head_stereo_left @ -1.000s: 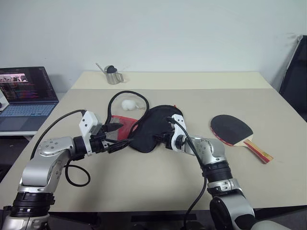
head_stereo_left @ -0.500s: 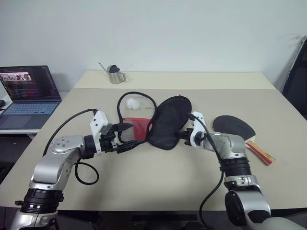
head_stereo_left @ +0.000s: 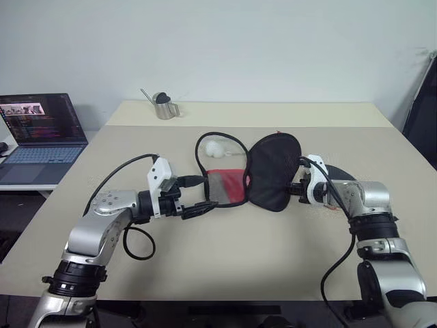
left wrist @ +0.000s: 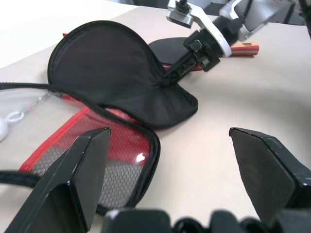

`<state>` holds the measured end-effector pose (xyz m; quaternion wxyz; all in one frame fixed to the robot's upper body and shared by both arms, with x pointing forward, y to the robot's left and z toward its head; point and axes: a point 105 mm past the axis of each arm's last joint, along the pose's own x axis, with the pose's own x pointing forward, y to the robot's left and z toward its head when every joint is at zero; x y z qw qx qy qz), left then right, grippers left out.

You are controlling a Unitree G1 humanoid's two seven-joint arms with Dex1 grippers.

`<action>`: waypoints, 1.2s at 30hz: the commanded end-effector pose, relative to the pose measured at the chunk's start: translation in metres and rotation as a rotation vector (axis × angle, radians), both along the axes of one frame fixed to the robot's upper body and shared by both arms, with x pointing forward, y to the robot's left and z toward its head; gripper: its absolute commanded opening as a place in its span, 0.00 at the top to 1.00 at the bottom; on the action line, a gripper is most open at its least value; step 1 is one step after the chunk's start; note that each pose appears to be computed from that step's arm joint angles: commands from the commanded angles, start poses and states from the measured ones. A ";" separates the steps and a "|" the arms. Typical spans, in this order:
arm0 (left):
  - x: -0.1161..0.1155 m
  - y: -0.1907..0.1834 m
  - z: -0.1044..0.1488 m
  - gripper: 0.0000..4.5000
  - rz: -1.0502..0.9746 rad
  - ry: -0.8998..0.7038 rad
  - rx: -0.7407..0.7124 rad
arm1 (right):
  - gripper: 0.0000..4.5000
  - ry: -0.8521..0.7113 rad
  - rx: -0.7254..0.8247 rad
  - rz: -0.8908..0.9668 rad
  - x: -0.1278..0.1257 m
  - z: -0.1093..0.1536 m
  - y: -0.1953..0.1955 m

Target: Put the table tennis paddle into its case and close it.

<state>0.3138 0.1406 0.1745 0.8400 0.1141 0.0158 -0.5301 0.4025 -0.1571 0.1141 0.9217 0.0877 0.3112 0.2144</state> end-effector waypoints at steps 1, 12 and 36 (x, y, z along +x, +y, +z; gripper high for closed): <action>-0.002 -0.007 0.012 0.05 -0.033 -0.053 0.003 | 1.00 -0.037 -0.049 -0.002 0.005 0.011 -0.015; -0.003 -0.012 0.009 0.05 -0.047 -0.046 0.003 | 1.00 -0.070 -0.124 0.013 0.018 0.016 -0.025; -0.011 -0.020 0.009 0.05 -0.083 -0.056 0.010 | 0.18 -0.443 -0.186 0.107 -0.012 0.076 -0.080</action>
